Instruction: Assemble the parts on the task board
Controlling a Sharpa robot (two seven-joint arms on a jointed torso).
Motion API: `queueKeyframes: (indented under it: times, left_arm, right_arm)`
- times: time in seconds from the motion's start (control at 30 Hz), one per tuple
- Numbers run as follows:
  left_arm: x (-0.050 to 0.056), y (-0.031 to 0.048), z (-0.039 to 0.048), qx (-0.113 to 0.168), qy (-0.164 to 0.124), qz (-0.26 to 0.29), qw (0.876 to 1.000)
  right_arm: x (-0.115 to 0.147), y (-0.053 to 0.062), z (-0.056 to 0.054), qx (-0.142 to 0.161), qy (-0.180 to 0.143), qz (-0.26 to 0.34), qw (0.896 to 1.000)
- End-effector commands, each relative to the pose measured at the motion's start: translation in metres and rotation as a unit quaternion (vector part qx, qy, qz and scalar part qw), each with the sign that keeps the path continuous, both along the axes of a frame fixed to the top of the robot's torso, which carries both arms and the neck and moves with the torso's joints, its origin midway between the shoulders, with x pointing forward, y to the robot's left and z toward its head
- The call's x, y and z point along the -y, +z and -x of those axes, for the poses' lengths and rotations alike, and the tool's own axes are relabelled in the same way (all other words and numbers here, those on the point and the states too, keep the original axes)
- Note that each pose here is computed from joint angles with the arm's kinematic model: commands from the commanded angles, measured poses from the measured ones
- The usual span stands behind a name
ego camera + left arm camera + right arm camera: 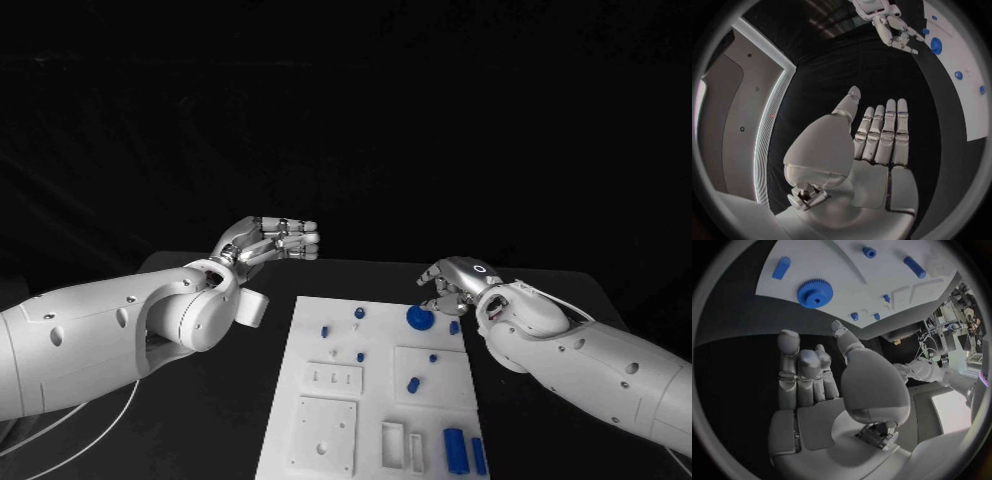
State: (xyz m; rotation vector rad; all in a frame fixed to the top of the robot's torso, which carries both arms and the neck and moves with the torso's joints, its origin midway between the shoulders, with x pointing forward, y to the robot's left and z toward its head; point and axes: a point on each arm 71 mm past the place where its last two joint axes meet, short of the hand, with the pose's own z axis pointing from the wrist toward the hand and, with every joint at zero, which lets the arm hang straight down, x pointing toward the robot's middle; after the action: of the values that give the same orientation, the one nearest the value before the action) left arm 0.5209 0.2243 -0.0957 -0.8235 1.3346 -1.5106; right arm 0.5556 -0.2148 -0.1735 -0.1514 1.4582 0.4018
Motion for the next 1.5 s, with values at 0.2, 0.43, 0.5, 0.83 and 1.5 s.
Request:
queueKeyframes:
  times: [0.2, 0.43, 0.5, 0.83, 1.5]
  left_arm:
    - [0.002, 0.0016, -0.0005, 0.007, -0.011, 0.003, 1.000]
    - [0.002, 0.0013, -0.0006, 0.006, -0.012, 0.003, 1.000]
    - [0.002, 0.0013, -0.0005, 0.006, -0.013, 0.003, 1.000]
    - [0.002, 0.0012, -0.0004, 0.005, -0.013, 0.003, 1.000]
    - [0.003, 0.0008, -0.0010, 0.003, -0.013, 0.001, 1.000]
  right_arm:
    - [0.003, -0.020, -0.003, -0.069, 0.003, 0.004, 0.998]
    - [0.006, -0.026, -0.006, -0.084, -0.006, 0.009, 0.996]
    - [0.007, -0.028, -0.007, -0.084, -0.010, 0.009, 0.996]
    - [0.006, -0.034, -0.010, -0.079, -0.016, 0.004, 0.997]
    - [0.008, -0.039, -0.013, -0.095, -0.023, 0.009, 0.995]
